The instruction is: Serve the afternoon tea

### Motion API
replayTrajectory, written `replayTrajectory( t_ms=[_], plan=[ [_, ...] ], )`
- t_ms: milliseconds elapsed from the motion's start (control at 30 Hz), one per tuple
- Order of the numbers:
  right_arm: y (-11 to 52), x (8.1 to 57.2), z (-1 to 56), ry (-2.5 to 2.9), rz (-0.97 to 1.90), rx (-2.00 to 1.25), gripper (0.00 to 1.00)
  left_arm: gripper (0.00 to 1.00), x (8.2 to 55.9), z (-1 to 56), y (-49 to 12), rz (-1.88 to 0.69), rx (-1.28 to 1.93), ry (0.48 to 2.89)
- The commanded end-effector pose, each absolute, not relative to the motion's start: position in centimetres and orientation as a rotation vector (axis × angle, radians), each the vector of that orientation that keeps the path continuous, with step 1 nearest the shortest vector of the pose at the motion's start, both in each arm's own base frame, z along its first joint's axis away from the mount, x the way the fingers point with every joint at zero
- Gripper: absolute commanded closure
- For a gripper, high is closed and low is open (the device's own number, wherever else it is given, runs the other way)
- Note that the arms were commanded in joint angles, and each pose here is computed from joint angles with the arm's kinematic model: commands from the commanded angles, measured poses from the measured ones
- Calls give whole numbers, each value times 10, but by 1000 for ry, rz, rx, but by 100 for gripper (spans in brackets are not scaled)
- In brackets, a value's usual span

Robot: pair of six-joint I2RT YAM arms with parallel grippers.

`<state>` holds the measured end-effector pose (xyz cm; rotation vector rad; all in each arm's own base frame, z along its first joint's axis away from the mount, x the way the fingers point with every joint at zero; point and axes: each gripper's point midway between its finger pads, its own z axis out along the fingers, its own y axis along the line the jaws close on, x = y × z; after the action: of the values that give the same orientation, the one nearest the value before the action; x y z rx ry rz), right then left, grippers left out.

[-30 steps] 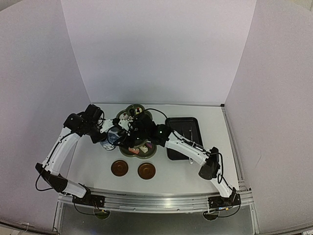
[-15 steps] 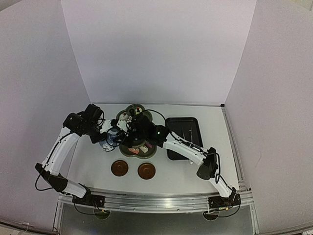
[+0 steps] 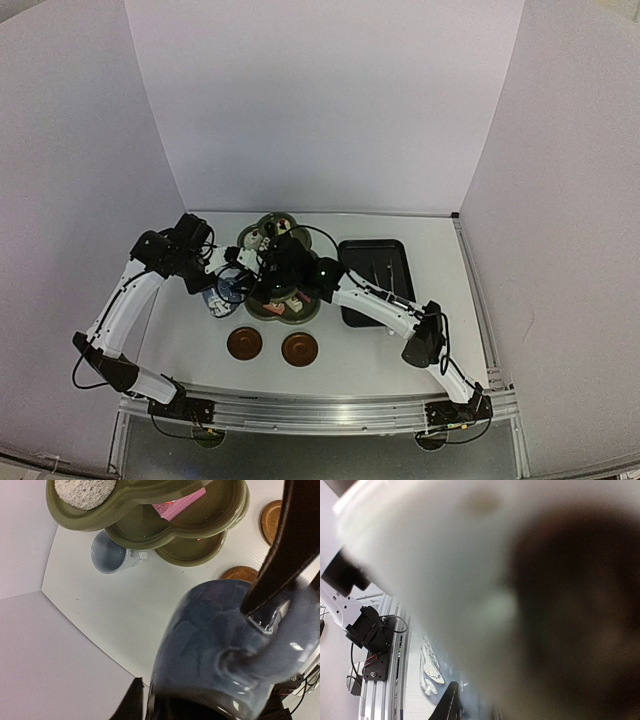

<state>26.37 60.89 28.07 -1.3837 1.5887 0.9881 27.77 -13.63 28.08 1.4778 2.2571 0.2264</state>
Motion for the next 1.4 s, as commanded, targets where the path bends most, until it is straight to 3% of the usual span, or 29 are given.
replayTrajectory(
  t_ms=[0, 100, 400, 633, 900, 1367],
  plan=[
    [602, 240, 284, 1564, 1044, -1437, 100, 69, 234, 263, -129, 132, 1595, 2363],
    [594, 235, 281, 1563, 1050, -1440, 100, 62, 231, 253, -129, 114, 1588, 2362],
    [586, 230, 268, 1624, 1064, -1435, 100, 59, 229, 236, -122, 48, 1492, 2415],
    [565, 216, 266, 1601, 1096, -1412, 100, 42, 237, 228, -117, -203, 1275, 2447],
    [544, 217, 274, 1518, 1075, -1313, 100, 41, 234, 222, -136, -345, 1304, 2392],
    [491, 245, 258, 1429, 1088, -1096, 100, 34, 204, 245, -224, -856, 1493, 1816]
  ],
)
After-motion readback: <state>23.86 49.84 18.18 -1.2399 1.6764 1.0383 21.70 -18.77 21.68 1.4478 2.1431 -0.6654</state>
